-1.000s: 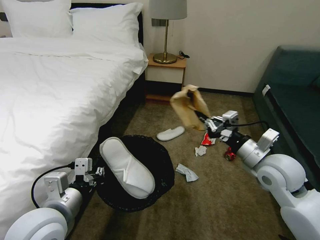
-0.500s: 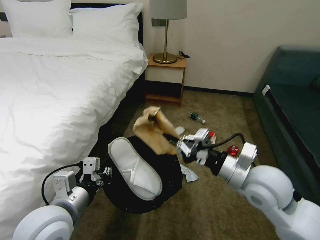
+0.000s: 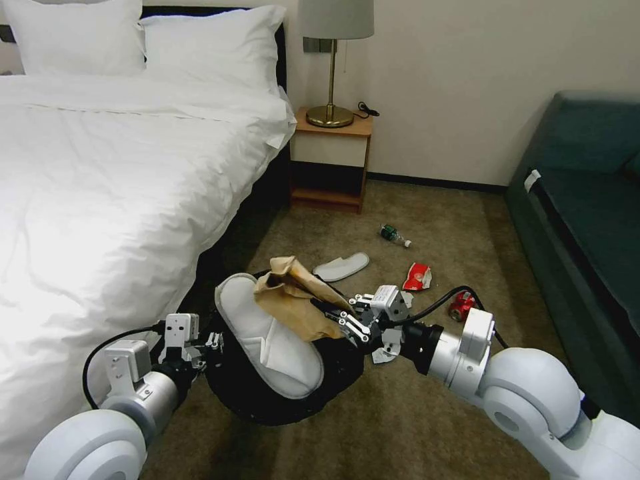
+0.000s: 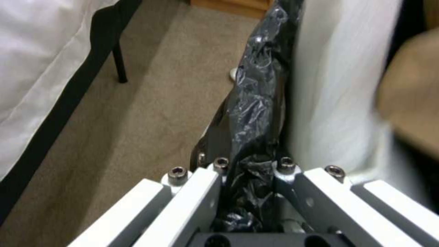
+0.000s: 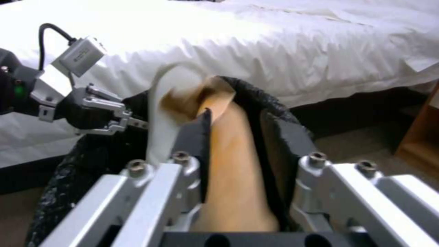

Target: Pick up the trash bin, then pick up the garbage on the floor and place it into the trash bin.

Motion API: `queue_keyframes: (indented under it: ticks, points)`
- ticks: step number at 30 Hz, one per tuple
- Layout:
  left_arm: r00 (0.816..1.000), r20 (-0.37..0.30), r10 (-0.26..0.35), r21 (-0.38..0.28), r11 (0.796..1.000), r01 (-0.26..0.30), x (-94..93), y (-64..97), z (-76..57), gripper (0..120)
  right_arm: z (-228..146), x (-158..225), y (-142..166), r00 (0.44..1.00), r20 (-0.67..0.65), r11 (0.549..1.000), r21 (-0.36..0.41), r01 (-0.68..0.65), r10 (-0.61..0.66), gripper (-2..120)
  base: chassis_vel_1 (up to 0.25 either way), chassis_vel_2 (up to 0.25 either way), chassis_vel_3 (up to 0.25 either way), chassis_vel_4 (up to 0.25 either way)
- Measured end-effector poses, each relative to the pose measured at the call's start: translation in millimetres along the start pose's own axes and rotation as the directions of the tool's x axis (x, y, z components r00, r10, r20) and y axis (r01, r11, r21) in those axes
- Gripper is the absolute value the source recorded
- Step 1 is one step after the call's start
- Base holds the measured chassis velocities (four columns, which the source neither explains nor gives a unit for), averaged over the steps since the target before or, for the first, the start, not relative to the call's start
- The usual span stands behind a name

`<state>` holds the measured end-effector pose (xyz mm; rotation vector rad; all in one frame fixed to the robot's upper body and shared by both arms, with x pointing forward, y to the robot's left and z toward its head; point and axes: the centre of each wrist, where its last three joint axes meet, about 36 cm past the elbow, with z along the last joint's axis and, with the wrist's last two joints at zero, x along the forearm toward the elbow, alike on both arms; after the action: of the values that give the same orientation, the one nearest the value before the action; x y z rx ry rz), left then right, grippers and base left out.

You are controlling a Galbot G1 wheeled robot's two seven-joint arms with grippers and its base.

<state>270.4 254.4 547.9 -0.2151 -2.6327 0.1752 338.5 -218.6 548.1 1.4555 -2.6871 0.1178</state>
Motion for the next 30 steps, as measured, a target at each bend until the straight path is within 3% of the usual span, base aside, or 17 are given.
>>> queue_keyframes:
  ticks: [9,10,12,17,23,30]
  points:
    - [1.000,0.005,0.001,0.005,1.000,-0.001,-0.7,-0.1,-0.7,2,-3.5,-3.8,-4.6,0.999,0.029,0.999,0.023,-0.028,0.027,73,0.000,0.000,0.000,0.000]
    - [1.000,0.005,0.001,0.005,1.000,-0.001,-0.7,-0.1,-0.7,2,-3.5,-3.8,-4.6,0.999,0.029,0.999,0.023,-0.028,0.027,73,0.000,0.000,0.000,0.000]
    - [1.000,0.005,0.001,0.005,1.000,-0.001,-1.1,0.1,-0.7,2,-3.6,-4.1,-4.7,0.999,0.032,0.999,0.021,-0.029,0.029,85,0.000,0.000,0.000,0.000]
    - [1.000,0.007,0.000,0.007,1.000,0.000,-1.6,0.7,-1.1,2,-5.3,-3.8,-7.0,0.998,0.043,0.999,0.016,-0.044,0.043,98,0.000,0.000,0.000,0.000]
    - [1.000,0.014,-0.009,0.017,1.000,0.008,-1.8,2.5,-1.8,2,-6.0,-3.4,-19.4,0.985,0.080,0.989,-0.016,-0.150,0.151,100,0.000,0.000,0.000,0.000]
    - [0.999,0.020,-0.026,0.026,0.999,0.026,-0.4,5.0,-2.3,2,5.5,2.4,-37.5,0.928,0.097,0.933,-0.063,-0.355,0.360,100,0.000,0.000,0.000,0.000]
